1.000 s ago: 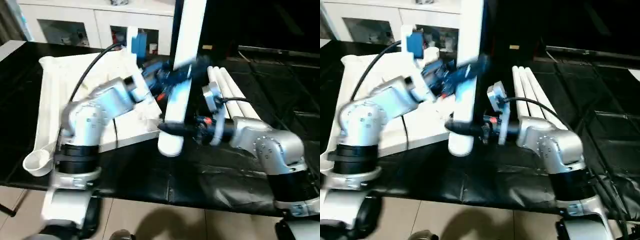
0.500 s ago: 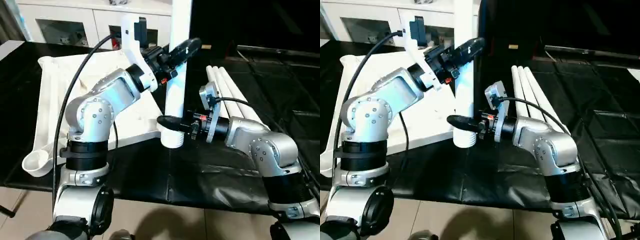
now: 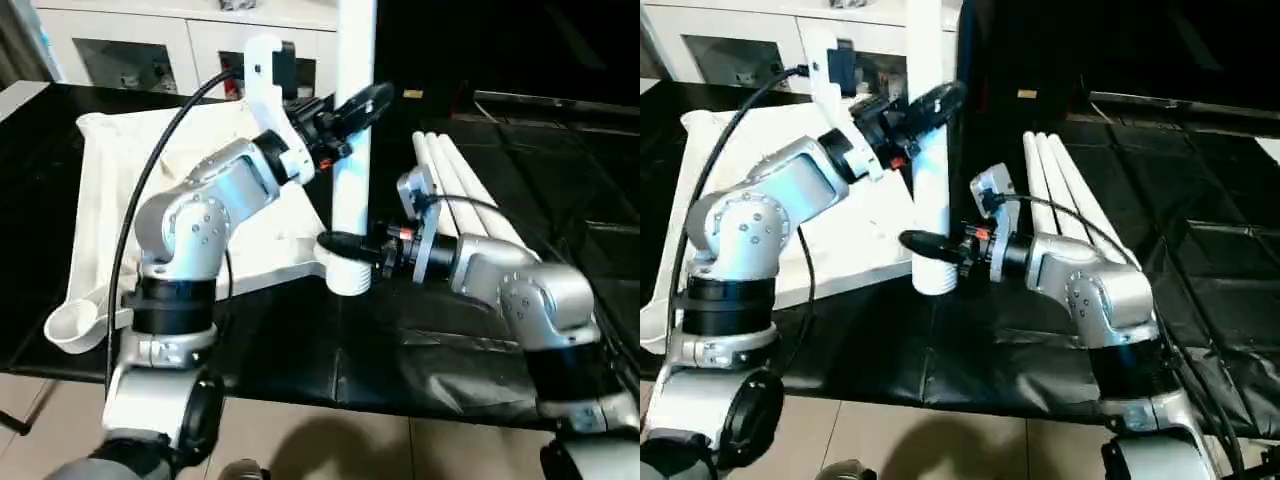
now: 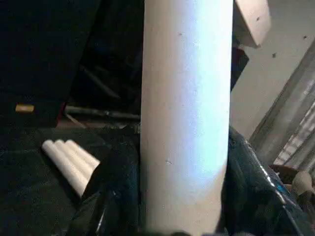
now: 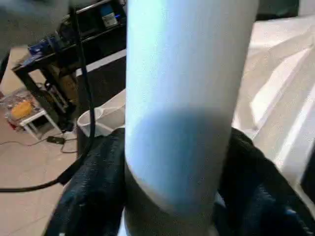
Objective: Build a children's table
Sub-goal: Pick table leg
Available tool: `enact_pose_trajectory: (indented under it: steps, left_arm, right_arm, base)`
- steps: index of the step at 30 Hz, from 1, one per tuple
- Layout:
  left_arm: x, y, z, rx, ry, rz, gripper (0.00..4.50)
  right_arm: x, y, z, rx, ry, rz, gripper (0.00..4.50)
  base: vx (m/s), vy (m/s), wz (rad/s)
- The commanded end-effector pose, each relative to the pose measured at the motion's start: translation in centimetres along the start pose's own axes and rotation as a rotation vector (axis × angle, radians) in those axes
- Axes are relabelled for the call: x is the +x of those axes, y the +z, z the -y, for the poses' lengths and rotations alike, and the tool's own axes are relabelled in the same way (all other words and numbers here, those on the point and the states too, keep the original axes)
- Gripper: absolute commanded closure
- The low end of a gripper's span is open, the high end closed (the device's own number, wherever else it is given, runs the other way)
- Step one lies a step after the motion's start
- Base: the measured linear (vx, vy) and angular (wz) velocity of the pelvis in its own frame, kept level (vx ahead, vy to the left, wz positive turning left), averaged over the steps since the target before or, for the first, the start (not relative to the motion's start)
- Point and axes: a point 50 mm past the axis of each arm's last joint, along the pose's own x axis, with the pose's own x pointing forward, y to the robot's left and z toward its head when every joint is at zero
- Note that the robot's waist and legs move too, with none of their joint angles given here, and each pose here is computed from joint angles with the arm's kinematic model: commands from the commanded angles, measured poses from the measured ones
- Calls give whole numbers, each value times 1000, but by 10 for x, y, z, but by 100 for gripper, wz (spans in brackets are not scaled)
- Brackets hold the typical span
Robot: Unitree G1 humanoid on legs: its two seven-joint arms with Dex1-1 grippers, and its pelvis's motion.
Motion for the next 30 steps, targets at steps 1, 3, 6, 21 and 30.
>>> enact_pose_trajectory:
  steps: [1, 3, 6, 21, 30]
  left_arm:
    - [3, 6, 5, 33, -25, -4, 272]
    - [3, 6, 5, 34, -28, -4, 272]
    - [4, 6, 7, 43, -54, -14, 273]
    - [5, 3, 25, 38, -232, -59, 273]
    - [7, 5, 30, 39, -272, -52, 273]
  right_arm:
    - [-8, 7, 6, 18, -25, 4, 153]
    - [-9, 7, 6, 26, -18, 4, 145]
    - [-14, 9, 5, 72, 32, 11, 118]
    - [-20, 3, 2, 80, 104, -88, 74]
    - [-16, -2, -5, 80, 158, -100, 74]
  base:
    - [0, 0, 0]
    - [0, 0, 0]
    - [0, 0, 0]
    - [0, 0, 0]
    - [0, 0, 0]
